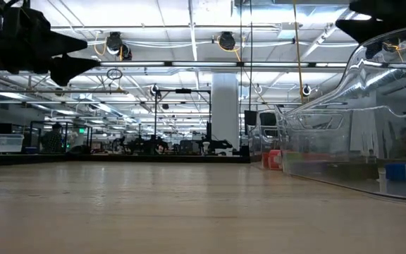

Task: Pick & Place Office items
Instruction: Return to Home Position

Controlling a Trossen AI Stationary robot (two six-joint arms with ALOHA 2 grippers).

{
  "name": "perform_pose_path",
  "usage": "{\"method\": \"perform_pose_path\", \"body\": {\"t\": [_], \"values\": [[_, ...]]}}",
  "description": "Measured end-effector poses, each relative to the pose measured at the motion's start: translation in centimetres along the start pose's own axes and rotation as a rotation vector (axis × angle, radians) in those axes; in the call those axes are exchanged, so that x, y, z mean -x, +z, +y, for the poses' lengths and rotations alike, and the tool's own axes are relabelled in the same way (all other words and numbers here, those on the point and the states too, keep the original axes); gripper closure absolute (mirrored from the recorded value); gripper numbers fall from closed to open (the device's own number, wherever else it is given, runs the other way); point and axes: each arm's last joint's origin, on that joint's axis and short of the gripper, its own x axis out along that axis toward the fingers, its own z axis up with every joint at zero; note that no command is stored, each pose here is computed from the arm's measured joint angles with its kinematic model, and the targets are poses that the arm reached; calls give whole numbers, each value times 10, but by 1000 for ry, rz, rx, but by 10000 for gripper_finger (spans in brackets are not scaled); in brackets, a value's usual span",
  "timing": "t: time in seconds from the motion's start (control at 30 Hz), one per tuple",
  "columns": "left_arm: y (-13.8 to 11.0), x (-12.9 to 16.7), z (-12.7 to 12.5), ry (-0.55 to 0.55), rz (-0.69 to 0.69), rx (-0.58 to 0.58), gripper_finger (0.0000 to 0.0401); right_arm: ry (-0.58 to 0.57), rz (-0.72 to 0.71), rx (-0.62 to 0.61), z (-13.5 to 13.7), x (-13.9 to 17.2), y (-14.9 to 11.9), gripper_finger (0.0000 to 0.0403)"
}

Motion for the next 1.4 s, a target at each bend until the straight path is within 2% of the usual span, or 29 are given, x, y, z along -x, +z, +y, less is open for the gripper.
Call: {"method": "perform_pose_path", "body": {"t": [0.17,0.27,0.33,0.47,0.6,0.77,0.97,1.17,1.4], "values": [[-8,0,0,-26,28,22,77,-148,1,26,-4,-3,-16,213],[-9,0,0,-37,44,24,77,-175,-48,30,-4,-4,-24,215],[-9,0,0,-41,44,18,77,-176,-64,41,-5,-4,-31,215],[-9,0,0,-41,44,3,77,-177,-138,11,-5,-3,-26,212],[-9,0,0,-41,43,0,77,-174,-136,-10,-5,-4,-28,212],[-9,0,0,-40,43,-1,77,-187,-122,7,-6,-5,-29,215],[-9,0,0,-37,42,-5,77,-128,-69,21,-8,-9,-35,211],[-9,0,0,-36,42,-11,77,-191,-9,23,-14,-15,-41,214],[-12,0,0,-51,70,-5,77,-77,-33,98,-12,-12,-37,213]]}}
